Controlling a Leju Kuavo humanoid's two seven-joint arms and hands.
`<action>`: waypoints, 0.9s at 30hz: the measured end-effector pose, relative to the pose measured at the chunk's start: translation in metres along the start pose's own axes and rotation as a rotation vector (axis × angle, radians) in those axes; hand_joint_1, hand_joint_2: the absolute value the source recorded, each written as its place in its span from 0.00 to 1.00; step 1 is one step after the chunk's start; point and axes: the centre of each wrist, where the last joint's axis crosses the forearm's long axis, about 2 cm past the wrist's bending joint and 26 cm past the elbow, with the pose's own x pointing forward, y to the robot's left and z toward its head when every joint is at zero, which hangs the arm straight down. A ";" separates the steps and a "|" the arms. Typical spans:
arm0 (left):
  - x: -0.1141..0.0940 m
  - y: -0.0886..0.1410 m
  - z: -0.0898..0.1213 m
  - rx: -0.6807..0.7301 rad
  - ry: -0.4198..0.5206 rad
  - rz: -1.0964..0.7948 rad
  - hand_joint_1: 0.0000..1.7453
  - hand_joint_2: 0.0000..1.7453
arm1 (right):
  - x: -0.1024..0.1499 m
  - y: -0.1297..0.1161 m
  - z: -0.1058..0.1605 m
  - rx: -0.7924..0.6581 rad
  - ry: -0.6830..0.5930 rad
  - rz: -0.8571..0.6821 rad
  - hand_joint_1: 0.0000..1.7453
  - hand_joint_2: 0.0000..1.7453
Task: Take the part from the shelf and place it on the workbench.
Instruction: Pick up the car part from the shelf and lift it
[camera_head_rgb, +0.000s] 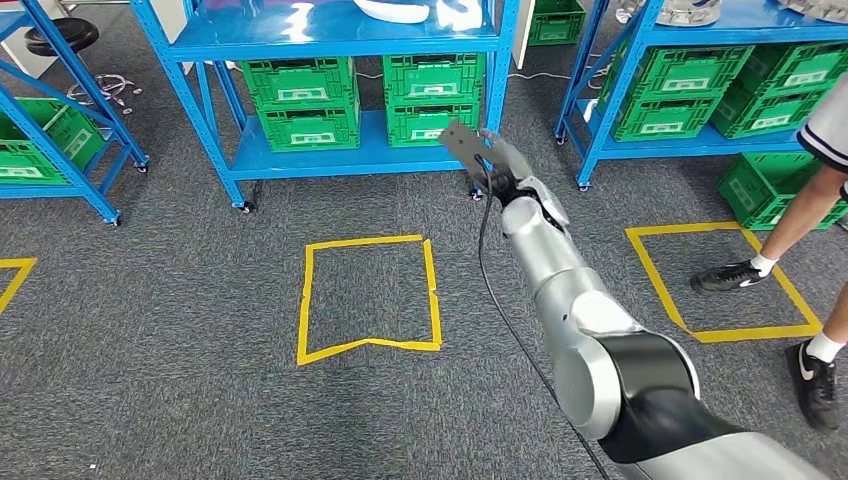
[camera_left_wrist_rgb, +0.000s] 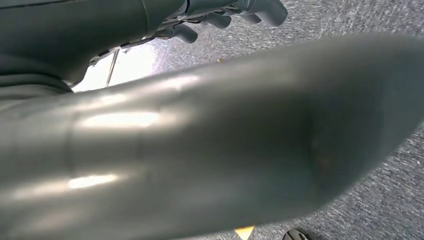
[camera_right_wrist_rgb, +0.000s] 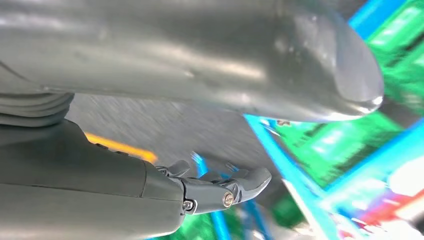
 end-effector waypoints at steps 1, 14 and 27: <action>0.000 0.000 0.000 0.000 0.004 0.000 0.00 0.00 | 0.011 -0.004 -0.003 0.002 -0.028 0.031 0.00 0.00; 0.002 0.002 -0.001 0.002 0.029 0.036 0.00 0.00 | 0.115 -0.031 -0.018 0.048 -0.279 0.364 0.00 0.00; -0.001 -0.002 0.001 -0.012 0.019 0.047 0.00 0.00 | 0.118 -0.014 -0.018 0.133 -0.301 0.678 0.00 0.00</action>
